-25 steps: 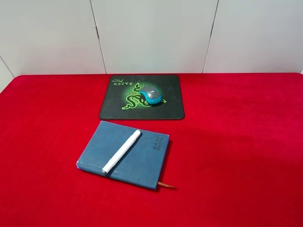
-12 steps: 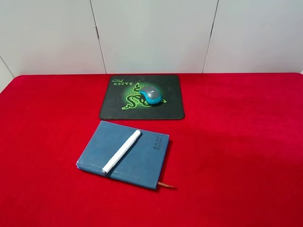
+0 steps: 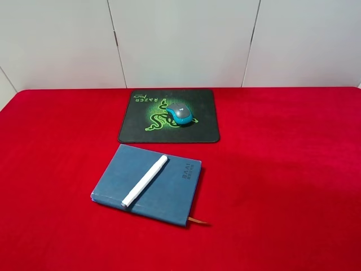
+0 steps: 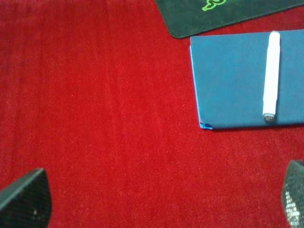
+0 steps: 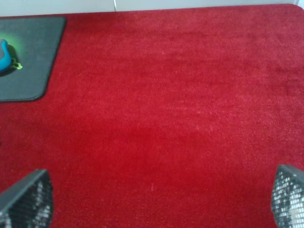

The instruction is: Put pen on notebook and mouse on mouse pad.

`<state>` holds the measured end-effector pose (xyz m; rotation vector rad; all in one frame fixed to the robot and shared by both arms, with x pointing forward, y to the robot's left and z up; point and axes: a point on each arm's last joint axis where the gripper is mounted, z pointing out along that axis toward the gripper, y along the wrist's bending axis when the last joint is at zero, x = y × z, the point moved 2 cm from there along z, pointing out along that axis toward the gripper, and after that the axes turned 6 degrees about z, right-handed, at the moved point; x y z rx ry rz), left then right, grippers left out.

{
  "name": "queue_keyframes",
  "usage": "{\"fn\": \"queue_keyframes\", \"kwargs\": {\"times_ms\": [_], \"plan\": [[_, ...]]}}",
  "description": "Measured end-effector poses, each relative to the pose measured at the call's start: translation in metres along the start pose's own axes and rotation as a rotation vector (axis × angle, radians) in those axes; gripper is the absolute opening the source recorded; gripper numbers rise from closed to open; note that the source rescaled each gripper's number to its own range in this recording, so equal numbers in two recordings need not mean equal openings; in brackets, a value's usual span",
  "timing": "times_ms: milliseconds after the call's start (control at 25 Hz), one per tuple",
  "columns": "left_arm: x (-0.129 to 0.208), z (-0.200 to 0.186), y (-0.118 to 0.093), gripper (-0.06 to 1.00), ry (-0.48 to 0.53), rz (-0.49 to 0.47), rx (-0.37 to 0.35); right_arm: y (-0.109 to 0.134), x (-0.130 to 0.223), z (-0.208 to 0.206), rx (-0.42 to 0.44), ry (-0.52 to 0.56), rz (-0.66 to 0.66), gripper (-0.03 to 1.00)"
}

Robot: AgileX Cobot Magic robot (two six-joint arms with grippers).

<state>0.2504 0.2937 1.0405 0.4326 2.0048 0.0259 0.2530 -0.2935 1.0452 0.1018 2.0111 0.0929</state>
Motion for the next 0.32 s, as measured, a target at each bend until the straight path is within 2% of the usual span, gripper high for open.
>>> {"fn": "queue_keyframes", "kwargs": {"times_ms": [320], "plan": [[0.0,0.0,0.0,0.97,0.0,0.0,0.0,0.0,0.0,0.0,0.0,0.0,0.0,1.0]]}}
